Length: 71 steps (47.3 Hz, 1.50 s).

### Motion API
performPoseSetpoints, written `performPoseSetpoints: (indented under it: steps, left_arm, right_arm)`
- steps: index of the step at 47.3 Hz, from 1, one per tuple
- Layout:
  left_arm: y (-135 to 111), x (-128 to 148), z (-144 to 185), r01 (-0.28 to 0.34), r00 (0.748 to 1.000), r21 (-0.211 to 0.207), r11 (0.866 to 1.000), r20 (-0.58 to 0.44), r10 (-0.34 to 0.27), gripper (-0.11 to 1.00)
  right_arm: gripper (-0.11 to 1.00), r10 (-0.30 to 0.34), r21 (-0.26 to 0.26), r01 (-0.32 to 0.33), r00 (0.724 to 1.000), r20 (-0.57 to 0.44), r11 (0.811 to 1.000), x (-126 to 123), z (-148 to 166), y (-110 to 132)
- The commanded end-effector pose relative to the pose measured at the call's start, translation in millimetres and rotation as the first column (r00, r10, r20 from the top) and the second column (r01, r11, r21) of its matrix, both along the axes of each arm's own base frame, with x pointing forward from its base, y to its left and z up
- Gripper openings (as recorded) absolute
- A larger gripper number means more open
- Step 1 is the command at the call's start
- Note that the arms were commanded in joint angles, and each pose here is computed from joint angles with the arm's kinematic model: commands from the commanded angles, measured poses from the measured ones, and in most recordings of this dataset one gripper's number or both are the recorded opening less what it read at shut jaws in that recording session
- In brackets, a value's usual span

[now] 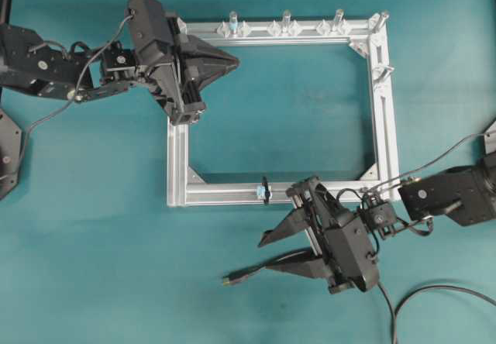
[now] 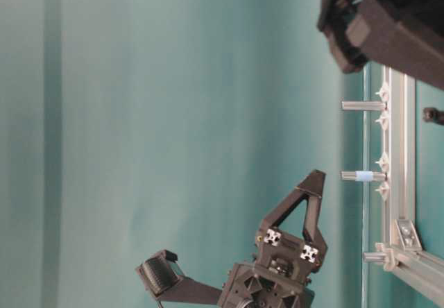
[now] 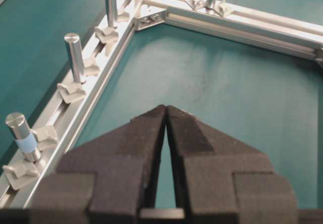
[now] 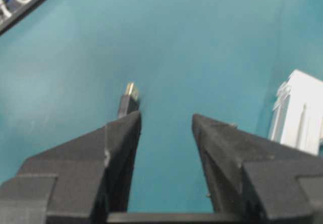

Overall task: Insert the wire through the string loop located in the center.
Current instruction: 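Lower the right gripper onto the black USB cable near its plug, then close the right gripper on the cable just behind the USB plug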

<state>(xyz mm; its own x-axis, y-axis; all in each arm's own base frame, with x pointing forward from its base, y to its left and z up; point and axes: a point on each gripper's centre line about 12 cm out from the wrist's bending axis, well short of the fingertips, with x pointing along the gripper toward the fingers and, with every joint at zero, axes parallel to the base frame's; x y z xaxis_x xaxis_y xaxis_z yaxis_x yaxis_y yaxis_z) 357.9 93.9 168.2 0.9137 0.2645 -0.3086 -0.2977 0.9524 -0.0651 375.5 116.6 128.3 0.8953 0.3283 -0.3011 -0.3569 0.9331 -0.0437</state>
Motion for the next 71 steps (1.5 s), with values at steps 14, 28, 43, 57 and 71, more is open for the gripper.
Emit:
performPoseSetpoints:
  steps: [14,28,43,57,71]
  left_arm:
    - [-6.5,2.7,11.5,0.02,0.999,0.009,1.0,0.034,-0.02,0.1]
    - [-10.3,1.6,9.0,0.028,0.999,0.003,1.0,0.028,-0.028,0.1]
    - [-13.2,1.7,7.8,0.035,0.999,0.0,0.999,0.021,-0.035,0.1]
    - [-16.2,0.2,1.7,0.043,0.999,-0.016,0.999,-0.032,-0.044,0.1]
    - [-16.2,0.2,1.7,0.043,0.999,-0.016,0.999,-0.032,-0.044,0.1]
  right_arm:
    - [0.5,0.02,0.003,-0.02,1.0,0.013,1.0,7.0,0.3,9.9]
    - [0.5,0.021,-0.01,-0.021,0.999,-0.037,1.0,12.8,-24.1,12.3]
    - [0.5,0.02,-0.019,-0.022,0.997,-0.068,1.0,21.6,-43.1,15.1]
    - [0.5,0.015,-0.044,-0.021,0.99,-0.138,0.999,18.7,-58.1,13.6]
    - [0.5,0.01,-0.059,-0.021,0.984,-0.176,0.998,16.7,-63.0,12.5]
